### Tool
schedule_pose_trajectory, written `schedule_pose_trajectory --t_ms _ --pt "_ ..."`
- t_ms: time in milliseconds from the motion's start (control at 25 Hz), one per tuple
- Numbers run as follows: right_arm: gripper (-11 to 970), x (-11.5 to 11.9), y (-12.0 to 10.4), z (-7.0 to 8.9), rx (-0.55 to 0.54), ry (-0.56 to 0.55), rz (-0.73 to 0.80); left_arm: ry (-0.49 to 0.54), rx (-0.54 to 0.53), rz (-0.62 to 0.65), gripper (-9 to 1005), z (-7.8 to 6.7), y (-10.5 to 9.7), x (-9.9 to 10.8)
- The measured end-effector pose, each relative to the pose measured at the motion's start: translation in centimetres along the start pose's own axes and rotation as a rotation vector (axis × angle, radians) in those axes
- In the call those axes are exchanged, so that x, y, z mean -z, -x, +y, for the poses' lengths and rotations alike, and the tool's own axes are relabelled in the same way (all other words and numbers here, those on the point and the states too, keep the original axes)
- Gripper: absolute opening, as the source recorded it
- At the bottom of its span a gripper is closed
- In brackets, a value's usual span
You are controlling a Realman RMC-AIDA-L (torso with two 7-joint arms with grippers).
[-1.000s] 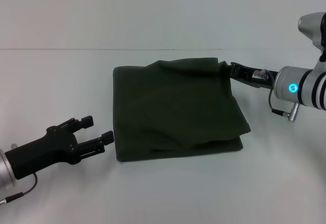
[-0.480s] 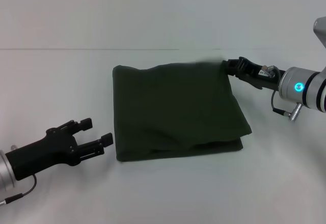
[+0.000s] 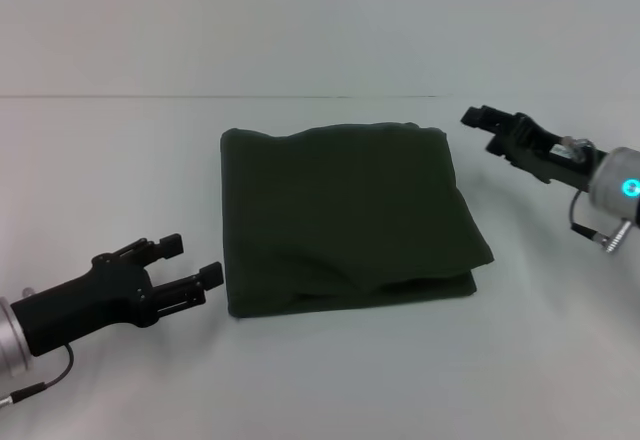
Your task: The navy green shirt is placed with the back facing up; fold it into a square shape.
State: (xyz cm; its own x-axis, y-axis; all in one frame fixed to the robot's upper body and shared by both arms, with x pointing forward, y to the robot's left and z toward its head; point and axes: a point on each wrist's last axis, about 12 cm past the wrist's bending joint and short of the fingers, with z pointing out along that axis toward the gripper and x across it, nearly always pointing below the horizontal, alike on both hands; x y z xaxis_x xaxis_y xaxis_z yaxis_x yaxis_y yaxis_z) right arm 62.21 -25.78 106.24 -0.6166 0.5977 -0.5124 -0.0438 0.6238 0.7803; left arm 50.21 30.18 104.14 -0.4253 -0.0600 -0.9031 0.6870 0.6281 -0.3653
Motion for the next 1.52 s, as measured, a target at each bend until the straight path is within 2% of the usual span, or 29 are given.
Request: schedule_pose_trajectory --t_ms 160,440,560,760,1080,1520 --pt "721 2.4 0.6 -1.5 0.048 0.028 -0.030 -0.017 0.056 -0.002 888 -0.1 0.2 0.0" --pt "873 6.0 0.3 -1.9 0.237 0.198 0.049 -0.057 0.283 0.027 887 0.6 1.7 0.8" --pt "929 7.0 -0.5 -2.2 0.298 0.242 0.063 -0.063 0.408 0.113 887 1.0 2.4 0.4" --pt "922 8.0 -1.6 -3.0 0.341 0.249 0.078 -0.014 0.579 0.280 887 2.0 3.7 -1.0" --pt "925 8.3 -2.7 -3.4 0.367 0.251 0.114 0.113 0.714 0.356 888 2.9 4.3 -3.1" --pt "924 8.3 -2.8 -3.5 0.380 0.249 0.125 0.153 0.729 0.460 888 2.1 4.1 -5.7"
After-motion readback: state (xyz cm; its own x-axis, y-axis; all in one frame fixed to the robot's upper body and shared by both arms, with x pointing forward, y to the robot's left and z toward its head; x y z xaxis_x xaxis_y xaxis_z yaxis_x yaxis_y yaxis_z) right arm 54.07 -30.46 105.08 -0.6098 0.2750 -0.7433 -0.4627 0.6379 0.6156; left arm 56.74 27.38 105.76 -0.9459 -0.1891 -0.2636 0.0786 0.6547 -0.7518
